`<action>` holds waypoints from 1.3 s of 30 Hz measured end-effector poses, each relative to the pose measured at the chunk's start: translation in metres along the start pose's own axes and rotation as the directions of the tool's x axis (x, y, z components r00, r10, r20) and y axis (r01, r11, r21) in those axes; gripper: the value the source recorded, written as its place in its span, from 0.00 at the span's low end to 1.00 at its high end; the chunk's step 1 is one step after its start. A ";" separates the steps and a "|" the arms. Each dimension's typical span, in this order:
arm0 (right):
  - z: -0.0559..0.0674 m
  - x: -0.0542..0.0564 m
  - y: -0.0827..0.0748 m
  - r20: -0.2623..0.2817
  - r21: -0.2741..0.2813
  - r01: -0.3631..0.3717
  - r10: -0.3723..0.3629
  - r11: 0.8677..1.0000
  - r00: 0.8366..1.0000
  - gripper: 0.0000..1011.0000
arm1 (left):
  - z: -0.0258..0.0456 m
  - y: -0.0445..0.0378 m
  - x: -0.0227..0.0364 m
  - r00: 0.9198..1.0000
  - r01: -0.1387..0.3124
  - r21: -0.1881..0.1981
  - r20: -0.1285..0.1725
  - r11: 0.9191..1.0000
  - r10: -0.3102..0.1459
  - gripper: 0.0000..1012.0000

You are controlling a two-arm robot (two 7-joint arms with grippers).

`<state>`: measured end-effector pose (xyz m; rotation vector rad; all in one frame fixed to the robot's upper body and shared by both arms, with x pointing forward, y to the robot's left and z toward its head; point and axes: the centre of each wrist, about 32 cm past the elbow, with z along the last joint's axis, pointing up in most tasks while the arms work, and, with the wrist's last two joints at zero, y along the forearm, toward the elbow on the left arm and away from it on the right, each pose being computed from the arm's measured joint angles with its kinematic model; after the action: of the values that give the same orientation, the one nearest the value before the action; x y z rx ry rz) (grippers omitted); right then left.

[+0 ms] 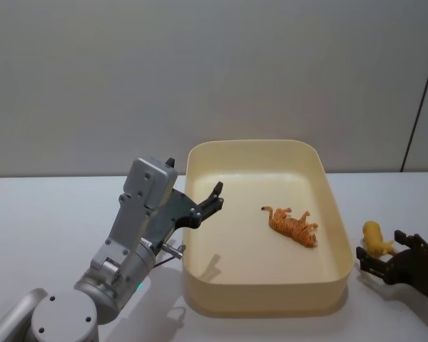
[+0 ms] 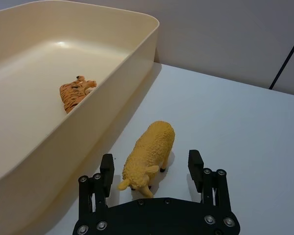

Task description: Pick up the toy alternately with two hands and place it into the central storage box.

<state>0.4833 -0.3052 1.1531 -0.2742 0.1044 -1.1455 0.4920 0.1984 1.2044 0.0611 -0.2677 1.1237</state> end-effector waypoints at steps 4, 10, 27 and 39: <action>-0.001 -0.001 0.004 0.001 -0.004 0.001 -0.001 1.000 1.000 0.85 | 0.0000 0.0000 0.0000 1.000 0.000 0.000 0.000 1.000 0.000 0.99; -0.001 -0.002 0.008 0.003 -0.007 0.002 -0.002 1.000 1.000 0.67 | 0.0000 0.0000 0.0000 1.000 0.000 0.000 0.000 1.000 0.000 0.99; -0.001 -0.003 0.010 0.006 0.007 0.004 -0.004 1.000 1.000 0.32 | 0.0000 0.0000 0.0000 1.000 0.000 0.000 0.000 1.000 0.000 0.99; 0.010 0.000 0.007 0.028 0.115 0.045 -0.049 0.992 0.998 0.32 | 0.0000 0.0000 0.0000 1.000 0.000 0.000 0.000 1.000 0.000 0.99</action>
<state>0.4918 -0.3005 1.1607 -0.1933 0.0047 -1.1892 0.4920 0.1984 1.2044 0.0612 -0.2677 1.1237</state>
